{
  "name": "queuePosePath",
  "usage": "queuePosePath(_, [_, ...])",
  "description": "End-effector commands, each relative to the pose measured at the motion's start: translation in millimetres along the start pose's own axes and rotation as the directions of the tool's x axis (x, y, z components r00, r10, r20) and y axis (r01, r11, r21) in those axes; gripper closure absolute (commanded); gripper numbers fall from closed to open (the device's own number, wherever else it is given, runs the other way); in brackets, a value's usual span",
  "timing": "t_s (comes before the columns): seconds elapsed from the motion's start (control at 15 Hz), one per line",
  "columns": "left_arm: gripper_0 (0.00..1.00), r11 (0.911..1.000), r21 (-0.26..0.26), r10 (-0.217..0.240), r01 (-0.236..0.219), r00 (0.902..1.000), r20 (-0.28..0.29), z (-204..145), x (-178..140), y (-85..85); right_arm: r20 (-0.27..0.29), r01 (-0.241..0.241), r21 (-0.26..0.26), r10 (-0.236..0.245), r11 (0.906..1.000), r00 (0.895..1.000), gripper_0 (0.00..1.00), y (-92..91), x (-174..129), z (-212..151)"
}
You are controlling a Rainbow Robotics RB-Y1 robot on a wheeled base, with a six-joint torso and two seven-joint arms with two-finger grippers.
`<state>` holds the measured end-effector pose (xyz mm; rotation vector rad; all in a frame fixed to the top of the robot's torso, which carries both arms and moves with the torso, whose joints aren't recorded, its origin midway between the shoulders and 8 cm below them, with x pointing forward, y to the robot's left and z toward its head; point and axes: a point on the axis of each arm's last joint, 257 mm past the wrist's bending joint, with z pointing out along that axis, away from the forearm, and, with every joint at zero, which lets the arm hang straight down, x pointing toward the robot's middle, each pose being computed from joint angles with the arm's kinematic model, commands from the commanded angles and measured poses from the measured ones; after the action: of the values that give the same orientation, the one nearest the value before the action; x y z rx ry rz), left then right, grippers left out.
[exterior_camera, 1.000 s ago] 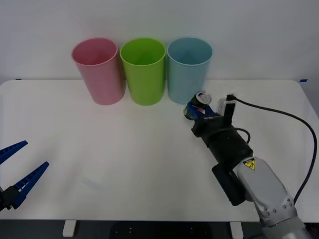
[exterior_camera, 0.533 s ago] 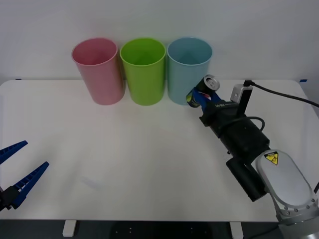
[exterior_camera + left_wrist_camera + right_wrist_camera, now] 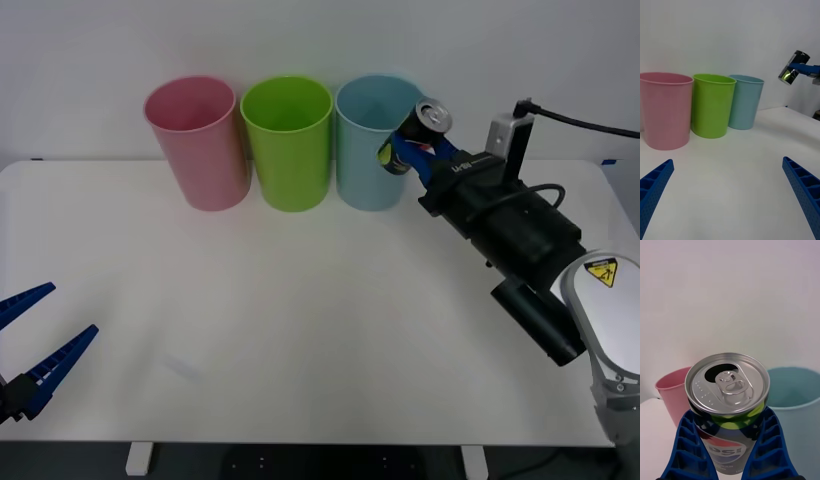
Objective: Grasp the object on the table and drop it into the matching bin: aluminum can to the light blue bin, PET bottle to the pink bin.
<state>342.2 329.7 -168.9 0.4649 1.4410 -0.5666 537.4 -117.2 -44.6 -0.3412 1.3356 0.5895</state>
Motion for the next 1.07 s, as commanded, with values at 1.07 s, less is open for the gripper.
queuePosePath(1.07, [0.00, 1.0000, 0.000, 0.000, 0.000, 1.0000, 0.000, 0, 0, 0.0, -0.118, 0.059, 0.008, -0.057, 0.9982, 0.991, 1.00, -68.9, -30, 137])
